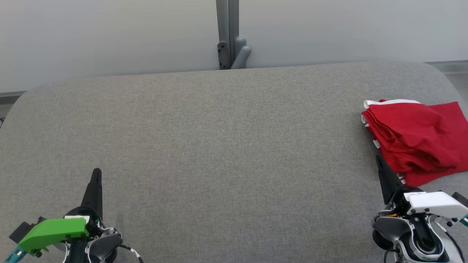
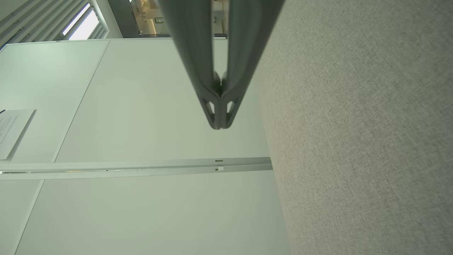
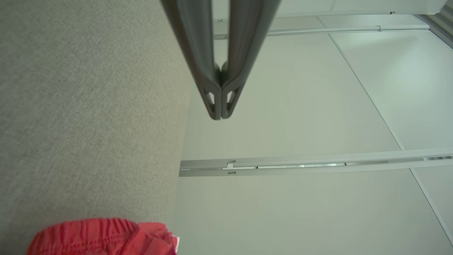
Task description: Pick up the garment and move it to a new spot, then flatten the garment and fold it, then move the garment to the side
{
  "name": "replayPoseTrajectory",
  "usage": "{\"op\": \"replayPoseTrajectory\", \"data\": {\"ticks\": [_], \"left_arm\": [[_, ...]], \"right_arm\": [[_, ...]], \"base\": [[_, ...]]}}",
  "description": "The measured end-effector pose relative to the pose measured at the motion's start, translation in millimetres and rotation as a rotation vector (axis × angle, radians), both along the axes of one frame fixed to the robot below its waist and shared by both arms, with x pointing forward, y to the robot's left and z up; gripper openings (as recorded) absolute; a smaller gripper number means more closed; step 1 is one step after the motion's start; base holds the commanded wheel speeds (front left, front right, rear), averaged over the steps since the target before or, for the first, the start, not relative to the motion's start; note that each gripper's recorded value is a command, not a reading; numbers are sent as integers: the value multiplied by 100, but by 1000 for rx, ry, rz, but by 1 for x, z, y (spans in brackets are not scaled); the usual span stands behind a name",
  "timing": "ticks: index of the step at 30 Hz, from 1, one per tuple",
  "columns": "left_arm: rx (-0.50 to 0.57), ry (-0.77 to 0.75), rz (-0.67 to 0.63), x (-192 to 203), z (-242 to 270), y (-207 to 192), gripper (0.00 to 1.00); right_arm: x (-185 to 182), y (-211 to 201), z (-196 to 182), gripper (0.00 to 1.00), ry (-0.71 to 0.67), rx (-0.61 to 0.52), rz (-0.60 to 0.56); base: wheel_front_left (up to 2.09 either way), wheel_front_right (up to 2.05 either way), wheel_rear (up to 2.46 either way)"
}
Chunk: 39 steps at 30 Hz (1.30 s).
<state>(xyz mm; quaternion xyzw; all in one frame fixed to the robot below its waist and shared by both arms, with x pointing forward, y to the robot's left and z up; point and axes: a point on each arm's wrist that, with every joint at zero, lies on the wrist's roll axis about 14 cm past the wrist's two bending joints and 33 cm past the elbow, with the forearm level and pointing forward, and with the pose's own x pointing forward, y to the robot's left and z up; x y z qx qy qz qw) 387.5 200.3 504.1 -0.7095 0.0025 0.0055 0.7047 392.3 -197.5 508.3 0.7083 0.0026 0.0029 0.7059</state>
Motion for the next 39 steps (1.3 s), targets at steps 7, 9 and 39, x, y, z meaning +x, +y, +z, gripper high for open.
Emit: {"op": "replayPoseTrajectory", "data": {"ticks": [7,9,39], "left_arm": [[0,0,0,0,0,0,0],[0,0,0,0,0,0,0],[0,0,0,0,0,0,0]], "right_arm": [[0,0,0,0,0,0,0],[0,0,0,0,0,0,0],[0,0,0,0,0,0,0]], "base": [[0,0,0],[0,0,0],[0,0,0]]}}
